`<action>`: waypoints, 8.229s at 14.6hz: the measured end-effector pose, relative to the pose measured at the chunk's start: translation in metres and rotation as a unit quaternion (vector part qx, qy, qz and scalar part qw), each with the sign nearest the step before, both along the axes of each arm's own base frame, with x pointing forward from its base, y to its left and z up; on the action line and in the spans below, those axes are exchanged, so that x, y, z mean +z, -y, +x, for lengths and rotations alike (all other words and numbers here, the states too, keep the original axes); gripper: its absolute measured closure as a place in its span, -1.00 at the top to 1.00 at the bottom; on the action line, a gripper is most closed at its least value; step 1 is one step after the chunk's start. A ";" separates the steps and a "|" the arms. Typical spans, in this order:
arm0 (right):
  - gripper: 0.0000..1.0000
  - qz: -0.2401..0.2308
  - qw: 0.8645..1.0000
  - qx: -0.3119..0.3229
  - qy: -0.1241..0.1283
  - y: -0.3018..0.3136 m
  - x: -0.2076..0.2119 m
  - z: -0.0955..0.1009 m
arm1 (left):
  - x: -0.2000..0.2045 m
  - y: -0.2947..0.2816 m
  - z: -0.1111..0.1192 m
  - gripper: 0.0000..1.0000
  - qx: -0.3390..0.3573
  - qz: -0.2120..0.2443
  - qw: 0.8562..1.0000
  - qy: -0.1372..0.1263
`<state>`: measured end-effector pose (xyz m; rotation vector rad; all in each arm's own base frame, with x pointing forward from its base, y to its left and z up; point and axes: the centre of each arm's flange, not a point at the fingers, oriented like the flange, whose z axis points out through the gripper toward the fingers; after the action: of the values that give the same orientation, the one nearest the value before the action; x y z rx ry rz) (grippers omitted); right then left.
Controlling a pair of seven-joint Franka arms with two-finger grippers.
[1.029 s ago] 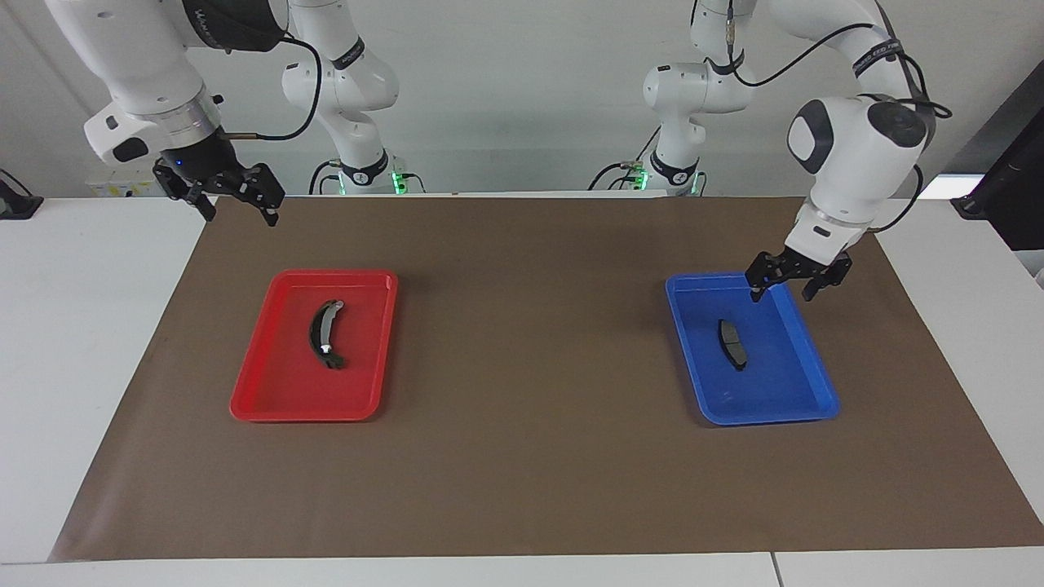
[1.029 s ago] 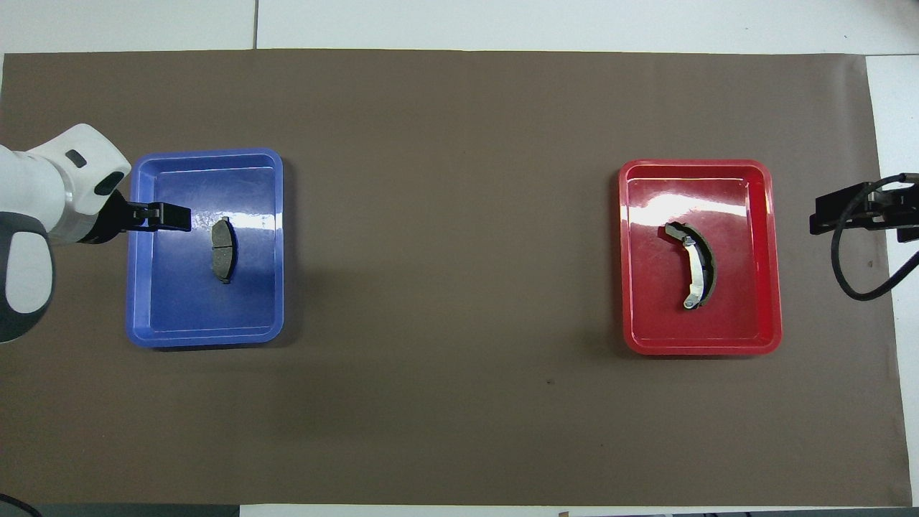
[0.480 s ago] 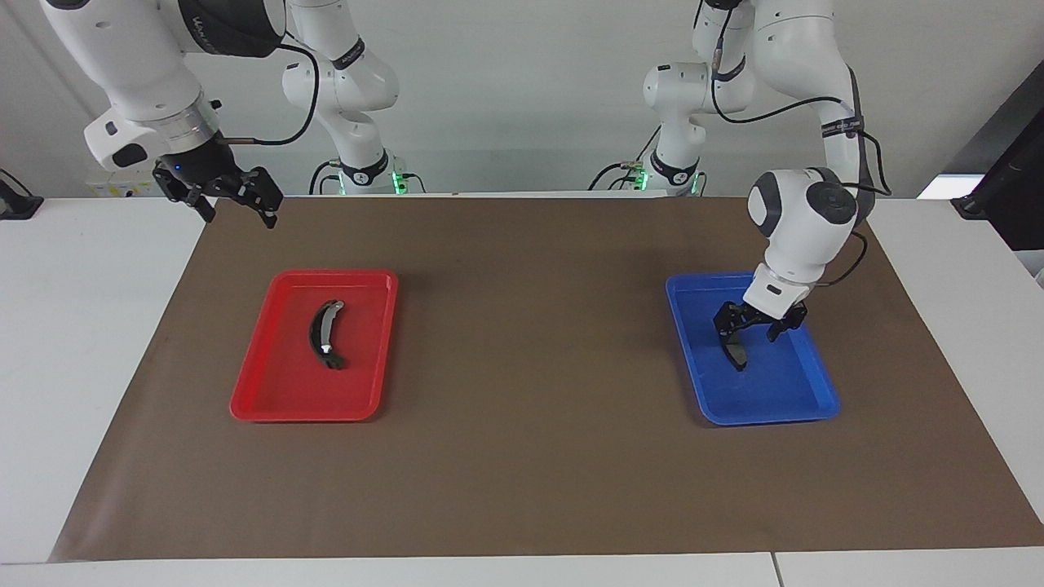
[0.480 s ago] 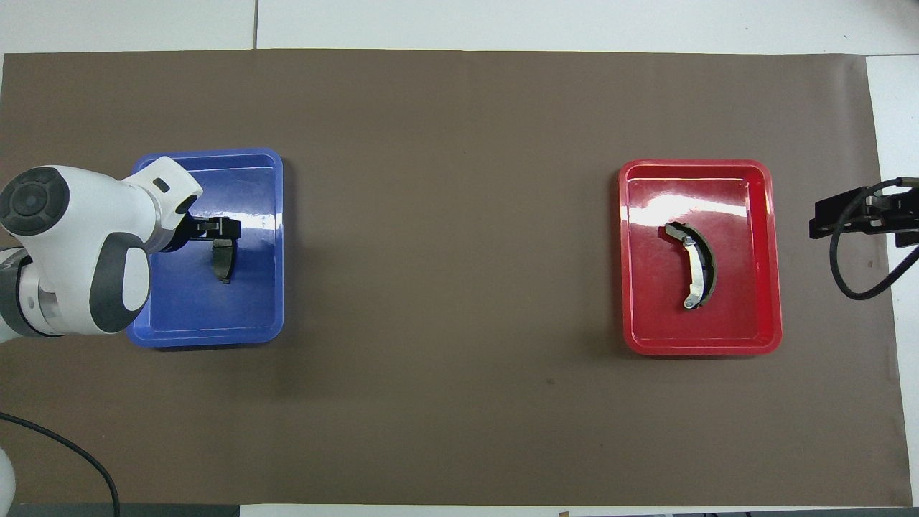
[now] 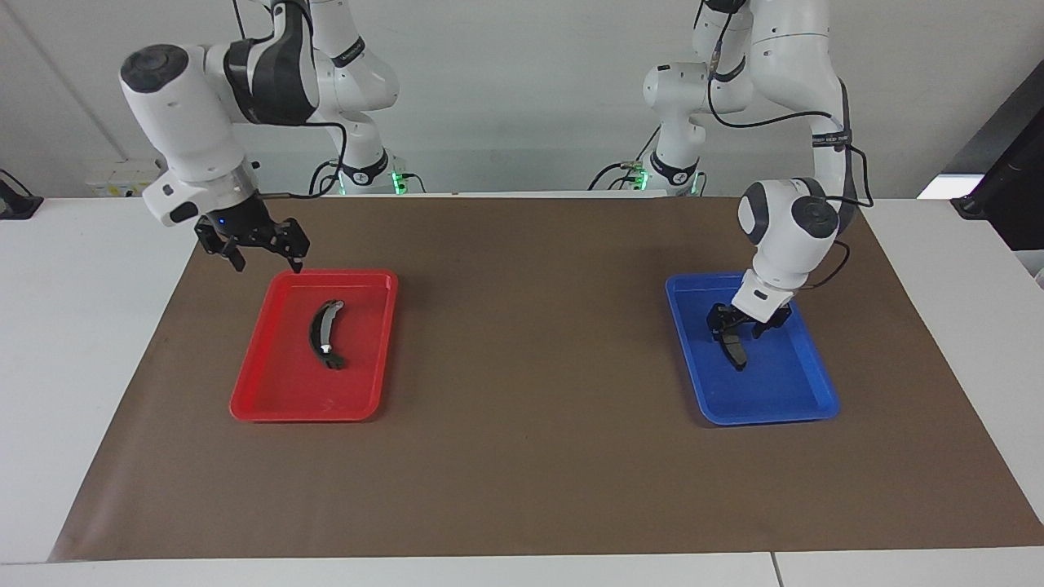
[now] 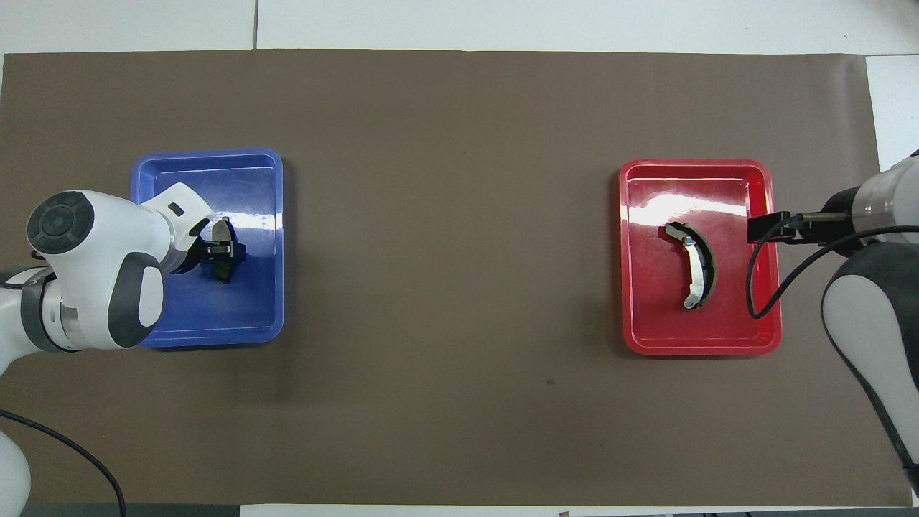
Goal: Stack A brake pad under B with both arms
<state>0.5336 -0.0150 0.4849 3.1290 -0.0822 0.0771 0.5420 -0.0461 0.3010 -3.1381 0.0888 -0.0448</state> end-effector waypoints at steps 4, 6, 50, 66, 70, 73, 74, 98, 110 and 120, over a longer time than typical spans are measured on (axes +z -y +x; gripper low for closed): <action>1.00 -0.003 0.999 0.034 0.020 -0.007 -0.093 0.007 | 0.000 0.004 -0.001 -0.11 0.011 -0.001 1.000 -0.001; 1.00 -0.003 0.999 0.040 0.024 -0.008 -0.134 0.000 | 0.003 0.004 -0.001 -0.21 0.012 -0.001 1.000 0.002; -0.15 0.008 0.999 0.039 -0.015 -0.210 -0.094 0.020 | 0.130 0.173 0.013 1.00 -0.049 -0.006 0.999 0.018; -0.15 0.005 1.000 0.023 -0.004 -0.375 -0.173 0.008 | 0.257 -0.033 0.016 1.00 -0.031 0.000 1.000 -0.001; -0.15 0.010 1.000 0.026 0.010 -0.374 -0.176 0.009 | 0.278 -0.042 0.015 1.00 -0.032 0.000 0.999 -0.002; -0.15 0.012 0.999 0.027 0.013 -0.373 -0.181 0.007 | 0.289 -0.053 0.012 1.00 -0.025 0.003 1.000 -0.012; -0.15 0.012 0.999 0.028 0.013 -0.373 -0.181 0.007 | 0.291 -0.057 0.011 1.00 -0.027 0.003 1.000 -0.013; 1.00 0.017 0.999 0.044 0.023 -0.372 -0.182 0.005 | 0.290 -0.082 0.008 1.00 -0.017 0.006 0.999 -0.026; 1.00 -0.004 0.998 -0.057 0.034 -0.088 0.013 0.049 | 0.290 -0.082 0.008 1.00 -0.017 0.006 0.999 -0.026; 1.00 -0.010 0.997 -0.074 -0.037 0.047 0.085 -0.011 | 0.290 -0.082 0.008 1.00 -0.017 0.006 0.999 -0.026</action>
<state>0.5223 -0.0616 0.5694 3.0899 -0.3084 -0.0393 0.5498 0.0358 0.5907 -3.1255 0.1433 0.0376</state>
